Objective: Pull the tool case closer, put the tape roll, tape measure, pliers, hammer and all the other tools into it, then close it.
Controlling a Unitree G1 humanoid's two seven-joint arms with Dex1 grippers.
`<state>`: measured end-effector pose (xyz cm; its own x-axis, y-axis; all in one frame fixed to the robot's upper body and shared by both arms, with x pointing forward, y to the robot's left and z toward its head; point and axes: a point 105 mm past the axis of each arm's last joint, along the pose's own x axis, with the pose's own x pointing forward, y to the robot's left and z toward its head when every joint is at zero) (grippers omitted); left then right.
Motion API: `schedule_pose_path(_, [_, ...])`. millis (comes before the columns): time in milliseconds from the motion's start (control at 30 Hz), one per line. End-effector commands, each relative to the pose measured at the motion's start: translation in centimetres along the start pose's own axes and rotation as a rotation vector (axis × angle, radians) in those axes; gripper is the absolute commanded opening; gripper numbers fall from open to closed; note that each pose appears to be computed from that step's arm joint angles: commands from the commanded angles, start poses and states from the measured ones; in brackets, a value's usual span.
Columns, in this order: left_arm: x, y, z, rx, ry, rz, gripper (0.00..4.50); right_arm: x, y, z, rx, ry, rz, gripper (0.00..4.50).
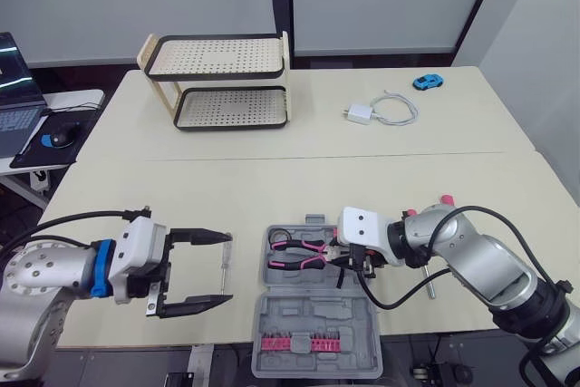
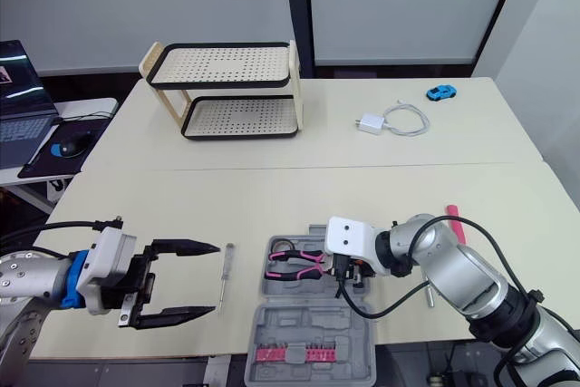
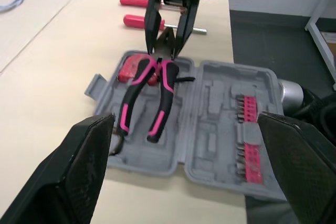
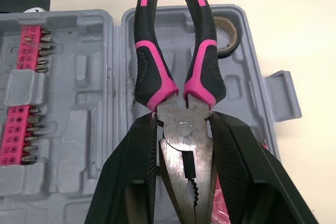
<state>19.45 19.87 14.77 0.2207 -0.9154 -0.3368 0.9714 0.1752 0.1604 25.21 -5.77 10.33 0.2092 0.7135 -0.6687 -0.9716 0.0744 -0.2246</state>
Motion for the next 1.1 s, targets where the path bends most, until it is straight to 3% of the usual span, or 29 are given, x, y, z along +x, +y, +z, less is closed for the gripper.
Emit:
schedule_pose_path(33, [-1.1, -0.1, 0.8, 0.033, -0.025, 0.02, 4.5, -0.5, 0.4, 1.5, -0.052, -0.016, -0.004, 1.26])
schedule_pose_path(733, [-1.5, 0.4, 0.4, 0.038, -0.032, 0.037, 4.5, 1.0, 0.5, 0.4, -0.03, 0.145, -0.034, 1.26])
schedule_pose_path(1100, [-1.0, 0.0, 0.5, 0.046, -0.03, 0.009, 4.5, 1.9, 0.1, 0.8, -0.004, 0.136, -0.056, 1.26])
